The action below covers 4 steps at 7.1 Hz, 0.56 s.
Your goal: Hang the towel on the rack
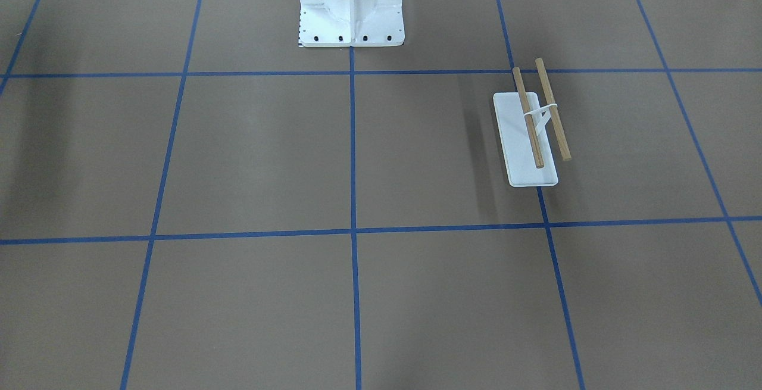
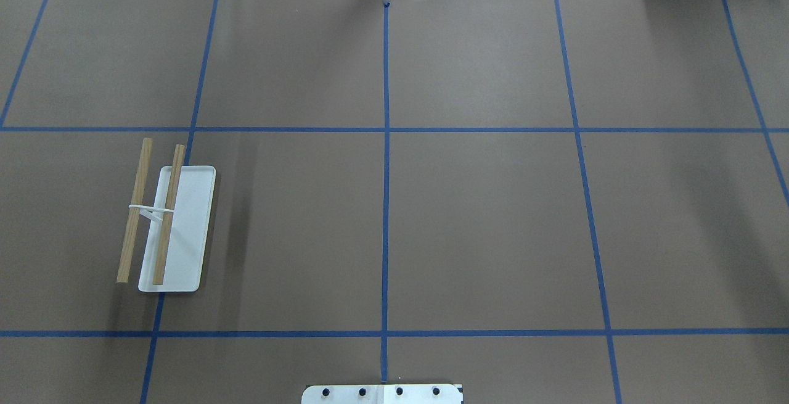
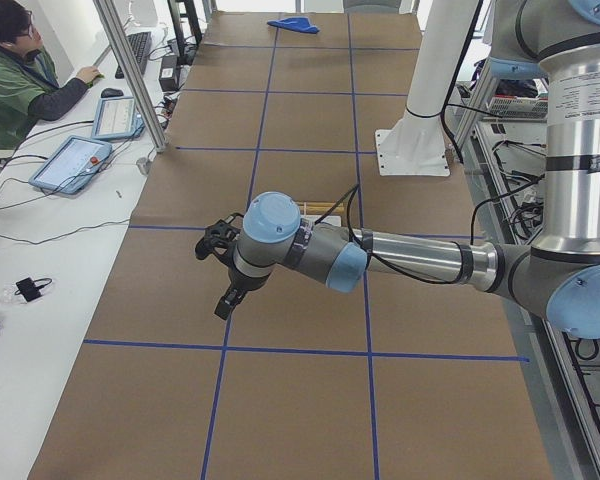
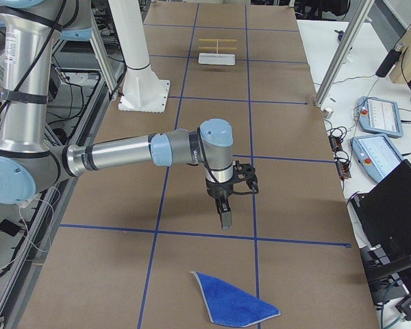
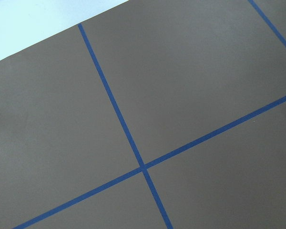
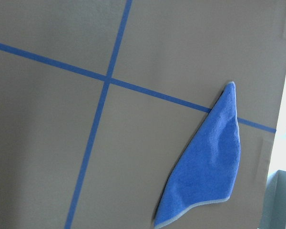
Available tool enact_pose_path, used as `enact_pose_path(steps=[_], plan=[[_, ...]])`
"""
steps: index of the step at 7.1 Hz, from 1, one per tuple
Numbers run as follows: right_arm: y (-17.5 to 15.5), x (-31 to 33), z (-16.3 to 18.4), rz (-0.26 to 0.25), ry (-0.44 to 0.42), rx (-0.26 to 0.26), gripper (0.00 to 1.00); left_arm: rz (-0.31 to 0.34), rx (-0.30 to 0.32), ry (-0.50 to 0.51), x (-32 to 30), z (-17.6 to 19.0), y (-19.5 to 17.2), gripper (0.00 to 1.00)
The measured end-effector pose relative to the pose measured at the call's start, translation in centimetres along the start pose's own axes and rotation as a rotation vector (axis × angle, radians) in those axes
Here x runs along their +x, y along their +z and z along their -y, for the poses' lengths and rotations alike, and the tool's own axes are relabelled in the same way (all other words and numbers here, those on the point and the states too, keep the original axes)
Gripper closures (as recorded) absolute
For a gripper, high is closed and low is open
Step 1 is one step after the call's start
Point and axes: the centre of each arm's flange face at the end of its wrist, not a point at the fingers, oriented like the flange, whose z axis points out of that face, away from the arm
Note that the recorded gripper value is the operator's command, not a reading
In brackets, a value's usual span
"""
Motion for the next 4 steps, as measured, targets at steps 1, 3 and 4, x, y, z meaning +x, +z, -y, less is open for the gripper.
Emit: enact_pose_path(steps=[1, 3, 4], plan=[[4.3, 1.6, 0.3, -0.013, -0.016, 0.012, 0.00, 0.000, 0.001, 0.001, 0.0, 0.0, 0.0, 0.01], [11.1, 4.4, -0.4, -0.016, -0.031, 0.032, 0.00, 0.000, 0.002, 0.002, 0.0, 0.1, 0.0, 0.01], [13.1, 5.1, -1.1, -0.016, -0.033, 0.029, 0.00, 0.000, 0.001, 0.003, 0.0, 0.1, 0.0, 0.01]])
